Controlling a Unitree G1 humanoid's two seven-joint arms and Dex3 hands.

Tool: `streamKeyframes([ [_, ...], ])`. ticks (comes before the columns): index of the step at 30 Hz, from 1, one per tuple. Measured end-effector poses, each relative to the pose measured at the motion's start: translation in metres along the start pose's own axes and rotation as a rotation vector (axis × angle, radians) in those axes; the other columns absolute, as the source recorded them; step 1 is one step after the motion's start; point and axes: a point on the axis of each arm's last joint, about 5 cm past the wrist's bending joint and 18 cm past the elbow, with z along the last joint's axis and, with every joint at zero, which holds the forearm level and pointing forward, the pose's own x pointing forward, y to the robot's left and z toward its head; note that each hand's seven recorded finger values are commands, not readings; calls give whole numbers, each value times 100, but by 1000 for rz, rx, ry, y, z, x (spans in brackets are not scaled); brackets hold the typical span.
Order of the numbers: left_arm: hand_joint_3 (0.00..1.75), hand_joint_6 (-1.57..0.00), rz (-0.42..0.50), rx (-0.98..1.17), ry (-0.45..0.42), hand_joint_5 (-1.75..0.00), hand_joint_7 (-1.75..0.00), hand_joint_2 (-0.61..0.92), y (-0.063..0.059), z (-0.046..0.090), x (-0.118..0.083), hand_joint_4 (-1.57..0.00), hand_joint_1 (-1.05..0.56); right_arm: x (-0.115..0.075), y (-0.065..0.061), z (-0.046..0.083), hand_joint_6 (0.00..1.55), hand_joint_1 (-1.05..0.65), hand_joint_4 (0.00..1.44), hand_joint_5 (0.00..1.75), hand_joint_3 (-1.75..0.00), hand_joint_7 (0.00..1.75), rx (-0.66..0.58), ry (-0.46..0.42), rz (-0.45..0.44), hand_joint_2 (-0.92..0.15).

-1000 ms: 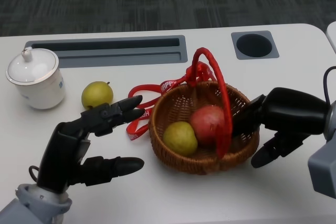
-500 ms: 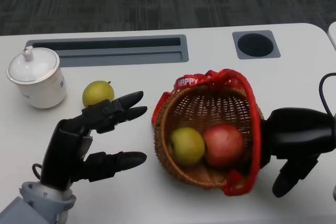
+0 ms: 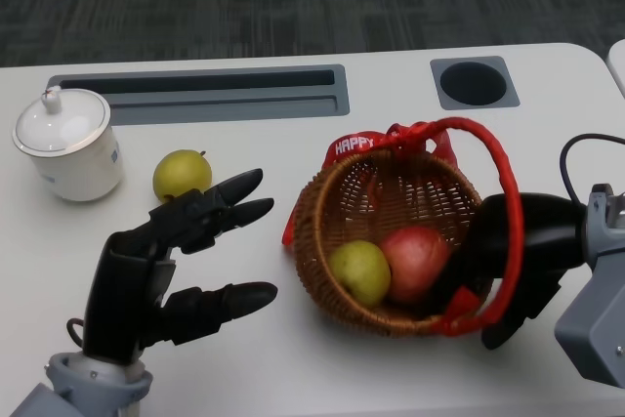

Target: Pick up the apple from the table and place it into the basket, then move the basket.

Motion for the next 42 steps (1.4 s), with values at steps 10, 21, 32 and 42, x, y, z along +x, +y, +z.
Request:
streamKeyframes([
  [10, 0, -75, 22, 8, -14, -3, -1, 77, 1, 1, -1, -90, -47, 6, -7, 1, 71, -60, 85, 0, -4, 0, 4, -6, -118, -92],
  [21, 0, -77, 27, -3, -19, -3, -1, 77, -3, 1, -1, -93, -45, 11, -6, 4, 75, -40, 87, 2, -6, 3, -56, -19, -151, -92],
  [32, 1, -77, 59, -1, -45, -3, 0, 79, -4, 5, -8, -95, -41, 13, 0, 1, 90, -31, 97, 4, -19, 5, 14, 26, -190, -92],
  [42, 0, -80, 100, 18, -78, -3, -1, 79, -4, 7, -10, -97, -45, 20, 0, -2, 93, -34, 111, 10, -17, 3, 116, 127, -228, -92],
])
